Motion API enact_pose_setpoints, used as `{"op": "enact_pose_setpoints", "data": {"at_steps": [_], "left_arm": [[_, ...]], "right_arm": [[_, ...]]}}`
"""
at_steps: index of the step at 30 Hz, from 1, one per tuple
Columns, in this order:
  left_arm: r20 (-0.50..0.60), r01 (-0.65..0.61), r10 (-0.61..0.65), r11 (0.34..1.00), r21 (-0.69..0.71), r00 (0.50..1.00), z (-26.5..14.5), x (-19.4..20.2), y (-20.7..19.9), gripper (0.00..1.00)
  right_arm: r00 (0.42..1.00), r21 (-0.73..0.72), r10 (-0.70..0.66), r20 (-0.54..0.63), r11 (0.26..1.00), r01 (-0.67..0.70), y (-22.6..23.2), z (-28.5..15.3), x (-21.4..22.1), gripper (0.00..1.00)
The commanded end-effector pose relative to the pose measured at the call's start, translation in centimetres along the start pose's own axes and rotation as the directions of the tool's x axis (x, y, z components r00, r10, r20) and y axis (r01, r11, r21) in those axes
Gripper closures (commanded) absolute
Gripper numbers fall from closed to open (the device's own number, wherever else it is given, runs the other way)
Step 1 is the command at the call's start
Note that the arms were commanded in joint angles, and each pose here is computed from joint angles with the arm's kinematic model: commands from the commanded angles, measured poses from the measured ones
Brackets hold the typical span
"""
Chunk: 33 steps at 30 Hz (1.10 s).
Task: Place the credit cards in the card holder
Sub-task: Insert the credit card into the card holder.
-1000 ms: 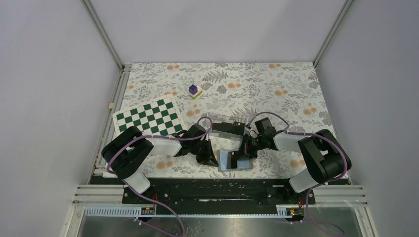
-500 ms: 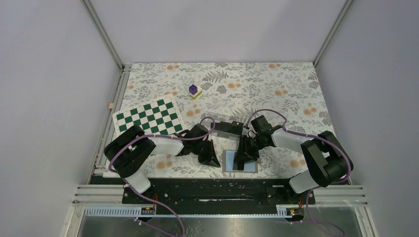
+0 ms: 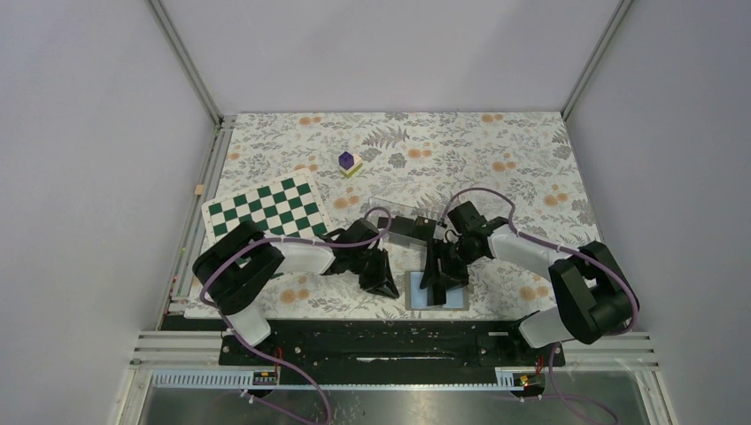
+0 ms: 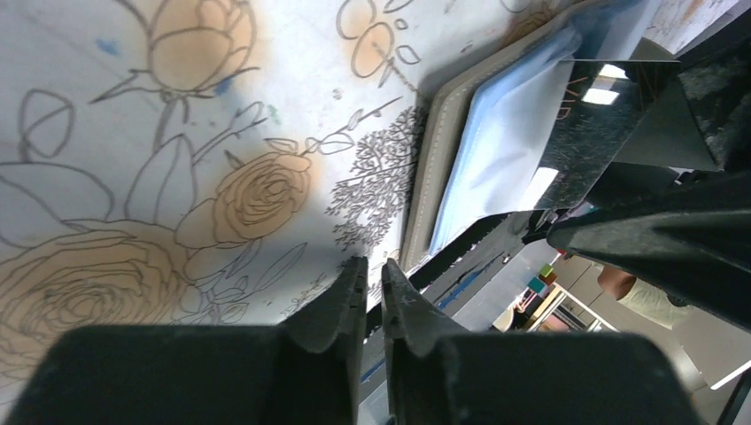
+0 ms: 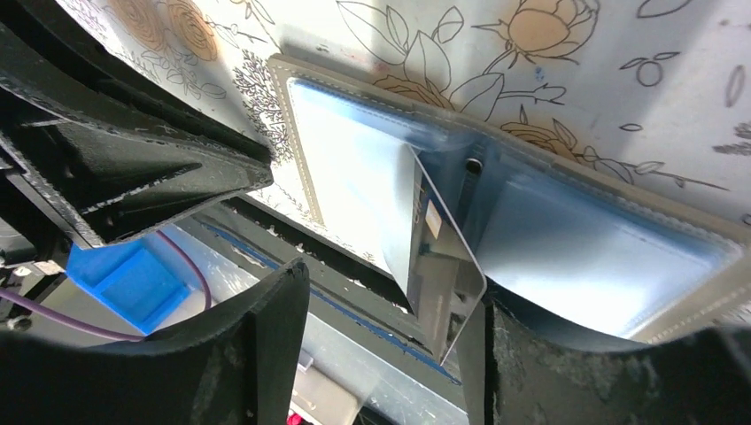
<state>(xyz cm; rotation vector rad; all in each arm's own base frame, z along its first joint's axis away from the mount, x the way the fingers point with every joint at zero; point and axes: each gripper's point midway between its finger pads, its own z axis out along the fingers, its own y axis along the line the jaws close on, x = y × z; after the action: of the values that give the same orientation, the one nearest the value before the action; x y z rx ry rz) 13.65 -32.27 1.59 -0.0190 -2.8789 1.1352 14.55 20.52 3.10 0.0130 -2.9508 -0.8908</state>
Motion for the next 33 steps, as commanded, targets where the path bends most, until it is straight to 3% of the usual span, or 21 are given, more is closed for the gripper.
{"op": "enact_pose_setpoints", "data": {"at_steps": [1, 4, 13, 23, 33], "left_arm": [[0.032, -0.006, 0.009, 0.996, -0.089, 0.999, 0.7, -0.9, 1.7, 0.82], [0.030, -0.011, 0.013, 0.997, -0.076, 0.999, 0.9, -1.3, 1.0, 0.77], [-0.001, -0.002, 0.002, 0.996, -0.092, 1.000, 2.2, -1.9, 1.0, 0.77], [-0.016, 0.003, -0.004, 0.995, -0.098, 1.000, 2.6, -1.8, 1.2, 0.88], [-0.031, -0.008, 0.006, 0.996, -0.085, 1.000, 3.1, -1.6, 0.3, 0.90]], "right_arm": [[0.997, 0.055, -0.063, 0.037, 0.997, 0.061, 0.5, -2.0, -0.5, 0.34], [0.997, 0.084, -0.069, 0.043, 0.994, 0.065, 0.3, -2.4, -0.7, 0.33], [0.998, 0.169, -0.070, 0.006, 0.983, 0.068, -2.0, -1.6, -0.3, 0.31], [0.998, 0.116, -0.061, -0.020, 0.991, 0.063, -1.1, -0.4, -0.6, 0.49], [0.995, 0.038, -0.099, -0.020, 0.994, 0.100, 1.3, 0.1, -0.5, 0.53]]}}
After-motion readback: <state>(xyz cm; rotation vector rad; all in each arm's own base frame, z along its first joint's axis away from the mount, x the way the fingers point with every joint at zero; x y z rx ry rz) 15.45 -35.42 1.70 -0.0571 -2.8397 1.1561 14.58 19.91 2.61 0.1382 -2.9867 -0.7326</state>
